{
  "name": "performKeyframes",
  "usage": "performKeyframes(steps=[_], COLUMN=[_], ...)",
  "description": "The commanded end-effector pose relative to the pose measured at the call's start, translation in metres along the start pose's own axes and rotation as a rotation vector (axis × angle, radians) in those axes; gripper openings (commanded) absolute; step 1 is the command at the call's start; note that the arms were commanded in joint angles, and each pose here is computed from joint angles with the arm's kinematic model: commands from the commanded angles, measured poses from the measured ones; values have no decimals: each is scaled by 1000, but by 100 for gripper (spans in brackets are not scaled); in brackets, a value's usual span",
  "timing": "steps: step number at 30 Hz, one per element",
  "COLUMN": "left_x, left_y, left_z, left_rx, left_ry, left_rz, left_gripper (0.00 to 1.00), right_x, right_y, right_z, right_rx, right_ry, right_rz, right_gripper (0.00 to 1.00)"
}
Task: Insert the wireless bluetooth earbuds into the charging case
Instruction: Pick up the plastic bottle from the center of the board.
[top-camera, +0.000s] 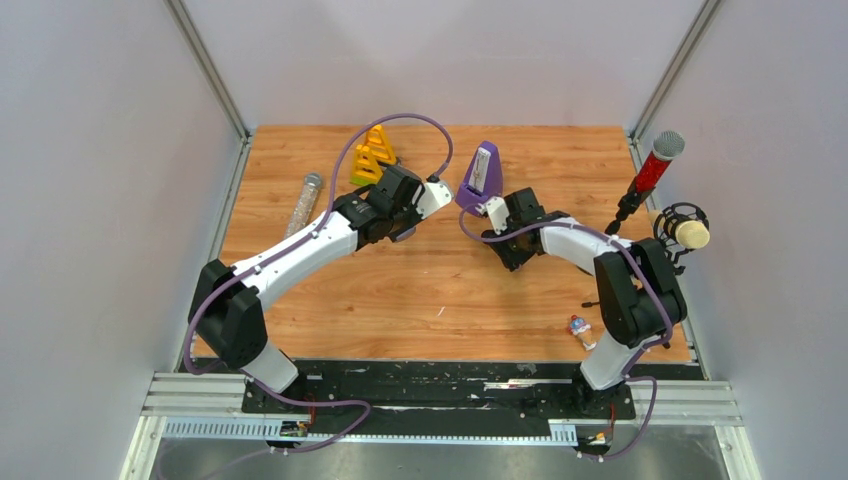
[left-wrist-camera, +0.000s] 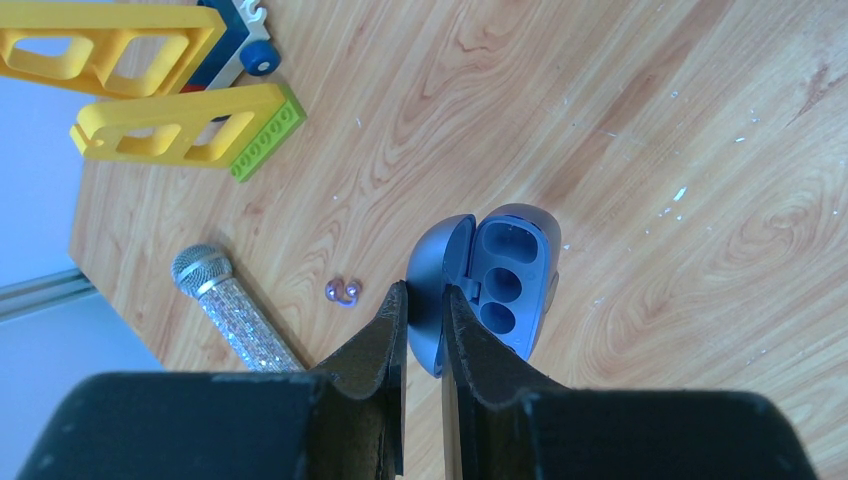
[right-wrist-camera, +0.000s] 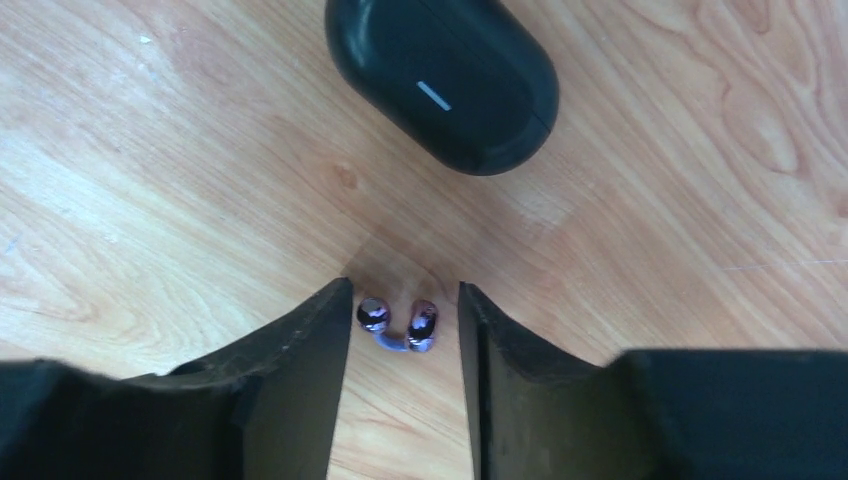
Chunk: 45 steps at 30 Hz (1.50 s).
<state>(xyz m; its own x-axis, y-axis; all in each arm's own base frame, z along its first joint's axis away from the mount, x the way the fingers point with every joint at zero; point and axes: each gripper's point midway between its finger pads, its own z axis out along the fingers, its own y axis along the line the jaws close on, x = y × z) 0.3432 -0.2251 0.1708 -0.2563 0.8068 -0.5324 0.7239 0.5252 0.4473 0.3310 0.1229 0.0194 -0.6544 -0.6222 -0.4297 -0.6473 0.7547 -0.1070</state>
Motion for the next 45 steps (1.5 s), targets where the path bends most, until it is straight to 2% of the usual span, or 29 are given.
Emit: performKeyframes(steps=[1, 2, 5, 10, 14, 21, 34, 45], left_x=[-14, -14, -14, -15, -15, -16, -16, -18], left_y=[10, 10, 9, 8, 8, 8, 7, 6], left_z=[-14, -14, -13, -12, -12, -14, -14, -16], left_rx=[-39, -38, -33, -27, -26, -27, -19, -12], left_ry=[-68, -68, -67, -69, -69, -72, -74, -77], left_rz=[-18, -17, -17, -18, -19, -20, -21, -23], left_gripper=[9, 9, 9, 9, 9, 9, 9, 9], right_x=[16, 15, 10, 8, 12, 16, 13, 7], right_y=[1, 1, -2, -3, 6, 6, 7, 13], right_z=[4, 2, -5, -13, -14, -6, 8, 12], right_rx=[-9, -9, -2, -22, -85, -91, -89, -106], right_ry=[72, 65, 37, 10, 14, 40, 51, 48], right_rz=[14, 12, 23, 40, 54, 54, 1, -29], right_gripper=[51, 58, 69, 70, 63, 51, 48, 24])
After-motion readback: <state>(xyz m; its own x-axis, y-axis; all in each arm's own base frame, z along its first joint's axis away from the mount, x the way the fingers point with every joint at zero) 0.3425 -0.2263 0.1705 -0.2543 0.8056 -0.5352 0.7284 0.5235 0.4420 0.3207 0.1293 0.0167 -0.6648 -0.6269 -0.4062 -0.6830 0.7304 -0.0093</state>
